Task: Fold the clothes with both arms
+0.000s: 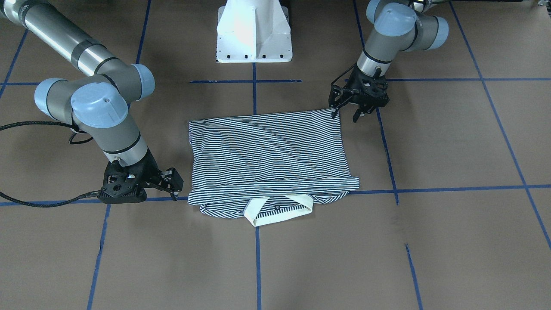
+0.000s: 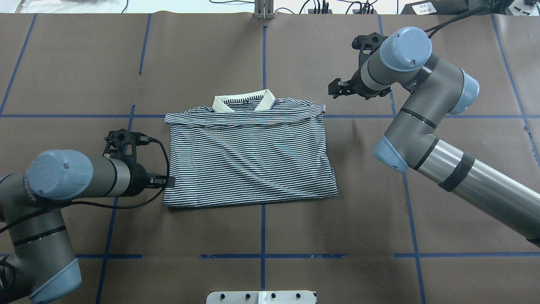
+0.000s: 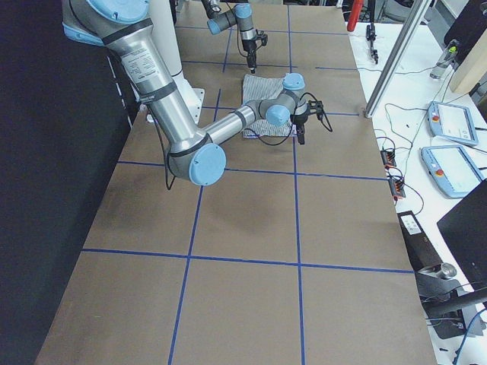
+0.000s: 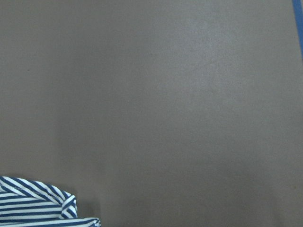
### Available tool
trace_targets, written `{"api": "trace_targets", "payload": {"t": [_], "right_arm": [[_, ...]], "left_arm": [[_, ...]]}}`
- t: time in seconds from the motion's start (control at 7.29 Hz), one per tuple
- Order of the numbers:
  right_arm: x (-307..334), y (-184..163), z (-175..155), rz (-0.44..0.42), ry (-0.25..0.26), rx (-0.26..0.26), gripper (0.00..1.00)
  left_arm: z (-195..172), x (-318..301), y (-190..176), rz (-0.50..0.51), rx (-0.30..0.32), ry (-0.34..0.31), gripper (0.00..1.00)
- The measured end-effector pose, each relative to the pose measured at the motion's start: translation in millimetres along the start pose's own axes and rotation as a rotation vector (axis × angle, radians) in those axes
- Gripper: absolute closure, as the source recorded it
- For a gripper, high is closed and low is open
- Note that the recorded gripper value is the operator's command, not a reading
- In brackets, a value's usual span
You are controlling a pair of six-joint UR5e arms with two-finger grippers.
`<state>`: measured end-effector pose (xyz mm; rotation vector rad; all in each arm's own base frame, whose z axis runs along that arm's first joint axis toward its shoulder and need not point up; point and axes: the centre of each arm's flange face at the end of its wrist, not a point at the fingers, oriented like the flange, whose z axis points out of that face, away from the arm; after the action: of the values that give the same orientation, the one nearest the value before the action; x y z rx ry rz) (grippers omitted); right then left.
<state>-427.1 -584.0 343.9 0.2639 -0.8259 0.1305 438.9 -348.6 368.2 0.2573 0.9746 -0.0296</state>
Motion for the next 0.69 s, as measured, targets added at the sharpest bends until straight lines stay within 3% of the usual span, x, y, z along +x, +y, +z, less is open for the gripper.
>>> {"api": "trace_targets", "payload": {"t": [0.27,0.41,0.55,0.69], "right_arm": [[1.1,0.2,0.3,0.001,0.000,0.000,0.00],[1.5,0.4,0.2,0.001,0.000,0.001,0.00],[1.7,0.4,0.3,0.002,0.001,0.001,0.00],[2.0,0.4,0.5,0.003,0.001,0.001,0.00]], "left_arm": [[10.9,7.3,27.6,-0.071,-0.013,0.011,0.65],[13.3,9.3,32.8,-0.080,-0.016,0.012,0.76],[15.1,9.6,35.0,-0.083,-0.017,0.010,0.96],[16.8,9.2,35.6,-0.084,-0.017,0.007,1.00]]}}
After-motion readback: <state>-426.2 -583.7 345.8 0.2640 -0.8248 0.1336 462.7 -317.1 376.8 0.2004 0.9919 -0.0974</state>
